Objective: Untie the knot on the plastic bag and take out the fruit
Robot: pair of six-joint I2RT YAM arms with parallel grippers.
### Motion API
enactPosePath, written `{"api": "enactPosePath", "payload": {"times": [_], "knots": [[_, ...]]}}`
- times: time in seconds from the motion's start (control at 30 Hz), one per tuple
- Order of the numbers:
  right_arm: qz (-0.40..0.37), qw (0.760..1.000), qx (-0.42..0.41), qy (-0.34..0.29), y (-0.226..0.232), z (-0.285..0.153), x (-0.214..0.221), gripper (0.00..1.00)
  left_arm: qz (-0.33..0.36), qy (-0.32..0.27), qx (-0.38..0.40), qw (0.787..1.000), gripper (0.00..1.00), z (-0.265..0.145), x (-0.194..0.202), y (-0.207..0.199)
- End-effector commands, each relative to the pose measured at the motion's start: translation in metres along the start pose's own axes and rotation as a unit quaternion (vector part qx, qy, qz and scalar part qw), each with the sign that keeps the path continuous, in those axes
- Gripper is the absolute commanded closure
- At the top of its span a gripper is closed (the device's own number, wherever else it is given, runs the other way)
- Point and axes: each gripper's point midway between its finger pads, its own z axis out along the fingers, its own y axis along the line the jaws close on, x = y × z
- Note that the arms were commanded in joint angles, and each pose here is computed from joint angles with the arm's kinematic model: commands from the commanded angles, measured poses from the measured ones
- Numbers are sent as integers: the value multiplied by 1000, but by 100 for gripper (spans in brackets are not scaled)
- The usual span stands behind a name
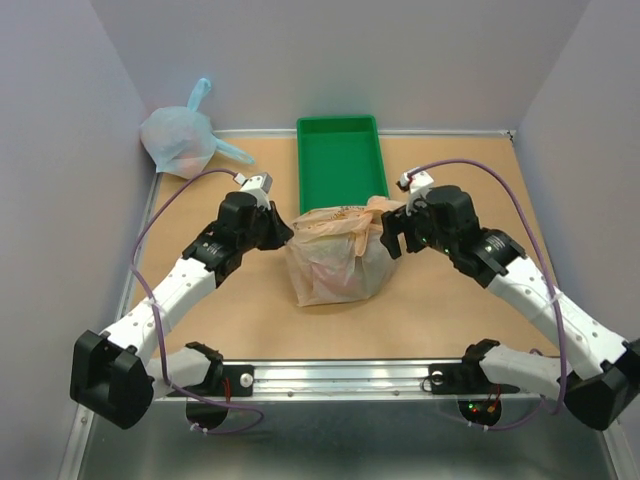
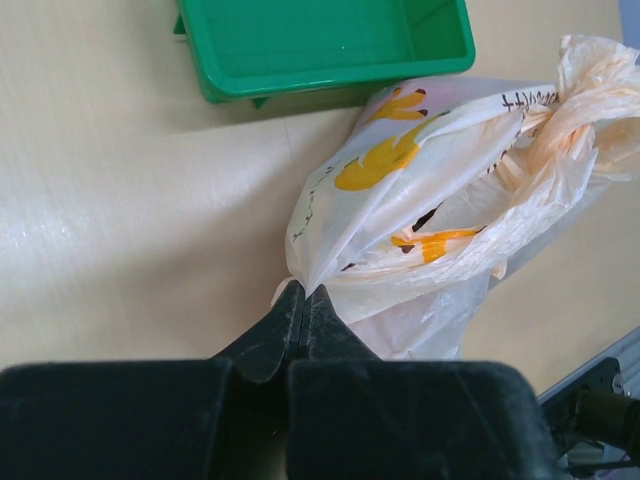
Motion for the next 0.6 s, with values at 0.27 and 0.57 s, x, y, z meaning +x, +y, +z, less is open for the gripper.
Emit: {"api": "enactPosePath", "payload": {"times": [0.27,0.57], "knots": [[-65,981,181,-8,-62,56,-50,15,24,1,25,999,100,-10,10,-4],[-58,978,199,0,-66,86,-40,63,27,-1,26,999,100,-17,18,0]]}}
